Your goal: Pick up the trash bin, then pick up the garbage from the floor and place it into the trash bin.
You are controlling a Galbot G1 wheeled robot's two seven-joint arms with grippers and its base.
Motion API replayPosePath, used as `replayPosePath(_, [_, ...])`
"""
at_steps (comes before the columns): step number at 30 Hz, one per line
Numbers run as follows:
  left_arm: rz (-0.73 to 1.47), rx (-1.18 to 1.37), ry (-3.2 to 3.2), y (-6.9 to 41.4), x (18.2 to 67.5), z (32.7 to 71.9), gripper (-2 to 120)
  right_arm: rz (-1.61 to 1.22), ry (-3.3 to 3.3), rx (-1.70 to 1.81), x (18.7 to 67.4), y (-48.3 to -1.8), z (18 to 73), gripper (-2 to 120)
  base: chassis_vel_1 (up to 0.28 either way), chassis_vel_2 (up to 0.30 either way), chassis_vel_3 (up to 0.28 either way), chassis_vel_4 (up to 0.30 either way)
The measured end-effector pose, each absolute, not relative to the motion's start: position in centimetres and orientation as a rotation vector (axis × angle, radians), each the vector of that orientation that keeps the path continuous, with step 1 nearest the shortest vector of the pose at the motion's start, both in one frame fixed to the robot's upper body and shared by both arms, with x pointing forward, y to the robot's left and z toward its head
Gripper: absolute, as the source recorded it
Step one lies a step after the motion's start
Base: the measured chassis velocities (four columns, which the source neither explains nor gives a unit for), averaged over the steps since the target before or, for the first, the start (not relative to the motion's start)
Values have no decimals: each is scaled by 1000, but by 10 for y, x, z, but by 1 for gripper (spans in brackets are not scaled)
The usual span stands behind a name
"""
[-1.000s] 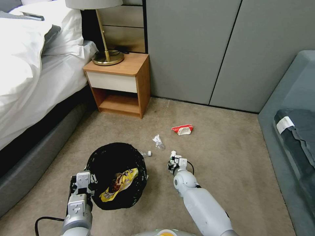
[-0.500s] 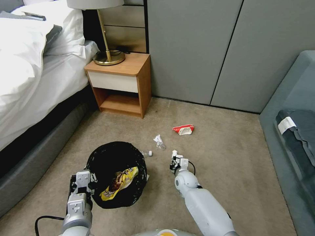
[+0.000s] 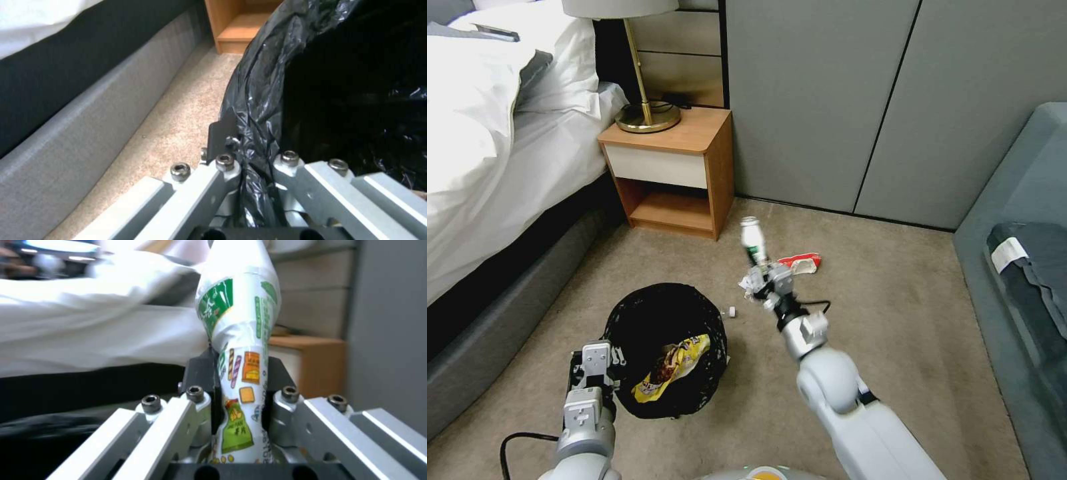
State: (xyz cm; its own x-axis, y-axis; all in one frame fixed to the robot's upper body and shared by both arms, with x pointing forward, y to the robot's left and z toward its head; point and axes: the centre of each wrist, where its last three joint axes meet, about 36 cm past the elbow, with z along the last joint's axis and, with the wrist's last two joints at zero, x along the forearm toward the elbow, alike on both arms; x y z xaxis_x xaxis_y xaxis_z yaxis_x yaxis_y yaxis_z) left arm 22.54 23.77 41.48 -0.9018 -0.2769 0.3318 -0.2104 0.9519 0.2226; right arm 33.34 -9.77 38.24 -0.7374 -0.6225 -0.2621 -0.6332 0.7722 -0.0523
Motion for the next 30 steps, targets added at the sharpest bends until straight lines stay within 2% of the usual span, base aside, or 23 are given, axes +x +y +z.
replayPosePath(7, [-254, 348, -2742, 237, 226, 415, 1, 7, 2605, -1195, 298, -93, 375, 11, 0, 0, 0, 0])
replayPosePath(10, [-249, 336, -2740, 234, 226, 413, 1, -23, 2617, -1291, 285, -86, 350, 11, 0, 0, 0, 0])
replayPosePath(22, [-251, 332, -2743, 232, 227, 414, 1, -28, 2672, -1330, 294, -71, 318, 11, 0, 0, 0, 0])
replayPosePath(25, [-251, 330, -2743, 232, 227, 414, 1, -25, 2687, -1329, 293, -70, 317, 26, 0, 0, 0, 0])
replayPosePath(26, [-251, 330, -2743, 232, 227, 414, 1, -25, 2687, -1329, 293, -70, 317, 26, 0, 0, 0, 0])
replayPosePath(29, [-249, 325, -2745, 230, 227, 414, 1, -25, 2693, -1330, 292, -70, 315, 41, 0, 0, 0, 0])
replayPosePath(30, [-249, 325, -2745, 230, 227, 414, 1, -25, 2693, -1330, 292, -70, 315, 41, 0, 0, 0, 0])
